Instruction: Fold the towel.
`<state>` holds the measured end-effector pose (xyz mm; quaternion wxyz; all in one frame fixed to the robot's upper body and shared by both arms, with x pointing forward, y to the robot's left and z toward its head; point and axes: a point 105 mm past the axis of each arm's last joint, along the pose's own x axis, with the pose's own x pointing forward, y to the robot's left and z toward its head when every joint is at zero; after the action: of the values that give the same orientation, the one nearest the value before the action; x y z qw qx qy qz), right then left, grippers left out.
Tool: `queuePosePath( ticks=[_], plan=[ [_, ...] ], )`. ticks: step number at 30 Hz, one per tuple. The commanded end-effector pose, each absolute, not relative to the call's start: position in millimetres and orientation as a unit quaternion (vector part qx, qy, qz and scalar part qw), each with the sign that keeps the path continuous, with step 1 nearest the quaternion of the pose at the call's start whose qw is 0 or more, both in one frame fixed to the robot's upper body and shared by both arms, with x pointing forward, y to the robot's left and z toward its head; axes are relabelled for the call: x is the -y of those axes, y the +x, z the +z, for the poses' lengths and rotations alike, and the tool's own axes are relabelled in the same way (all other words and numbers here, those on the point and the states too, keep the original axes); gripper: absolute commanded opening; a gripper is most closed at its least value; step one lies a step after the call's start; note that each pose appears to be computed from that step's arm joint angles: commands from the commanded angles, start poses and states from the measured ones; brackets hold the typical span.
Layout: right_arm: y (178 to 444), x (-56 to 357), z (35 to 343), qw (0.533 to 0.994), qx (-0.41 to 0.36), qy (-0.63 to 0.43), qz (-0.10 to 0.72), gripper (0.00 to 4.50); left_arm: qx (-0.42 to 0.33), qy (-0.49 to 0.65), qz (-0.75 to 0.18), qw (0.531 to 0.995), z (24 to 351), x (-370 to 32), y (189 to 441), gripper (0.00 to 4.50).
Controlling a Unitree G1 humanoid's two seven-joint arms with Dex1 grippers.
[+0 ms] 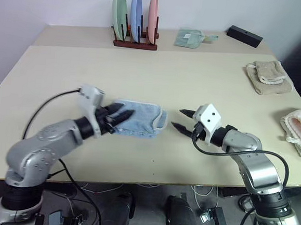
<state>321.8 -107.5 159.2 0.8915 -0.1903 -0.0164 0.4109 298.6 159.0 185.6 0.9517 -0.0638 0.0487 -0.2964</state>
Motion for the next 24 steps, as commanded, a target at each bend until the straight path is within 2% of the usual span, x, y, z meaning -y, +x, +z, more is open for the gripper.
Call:
queuePosePath(
  ticks=[1,4,7,10,14,17,20,22,24],
  plan=[
    [319.5,79.5,187.8,0.883,0.068,-0.159,0.437,0.13,-0.034,-0.046,-0.231,0.971,187.6,-181.1,311.0,0.14],
    [321.1,49.0,188.5,0.874,0.068,-0.138,0.462,0.02,-0.047,-0.032,-0.218,0.974,171.3,-176.9,319.7,0.03],
    [328.4,16.4,158.2,0.862,0.017,-0.158,0.481,0.02,-0.077,-0.022,-0.223,0.971,138.8,-161.4,328.5,0.03],
    [336.3,10.7,127.7,0.86,-0.03,-0.189,0.472,0.02,-0.095,-0.004,-0.224,0.97,117.9,-154.0,332.6,0.03],
    [342.6,24.6,88.4,0.866,-0.092,-0.219,0.44,0.02,-0.118,0.018,-0.219,0.968,93.7,-156.3,329.0,0.03],
    [341.0,29.9,88.6,0.871,-0.087,-0.217,0.433,0.02,-0.107,0.015,-0.218,0.97,94.1,-157.9,325.8,0.03],
    [336.9,32.6,111.2,0.883,-0.063,-0.153,0.439,0.02,-0.062,-0.008,-0.219,0.974,111.0,-160.0,322.8,0.03],
    [330.2,39.3,126.2,0.886,-0.061,-0.103,0.448,0.54,-0.031,-0.009,-0.219,0.975,125.2,-165.7,318.2,0.0],
    [327.5,57.3,138.3,0.898,-0.076,-0.049,0.43,1.33,-0.007,0.022,-0.22,0.975,136.2,-176.7,308.3,0.0]
  ],
)
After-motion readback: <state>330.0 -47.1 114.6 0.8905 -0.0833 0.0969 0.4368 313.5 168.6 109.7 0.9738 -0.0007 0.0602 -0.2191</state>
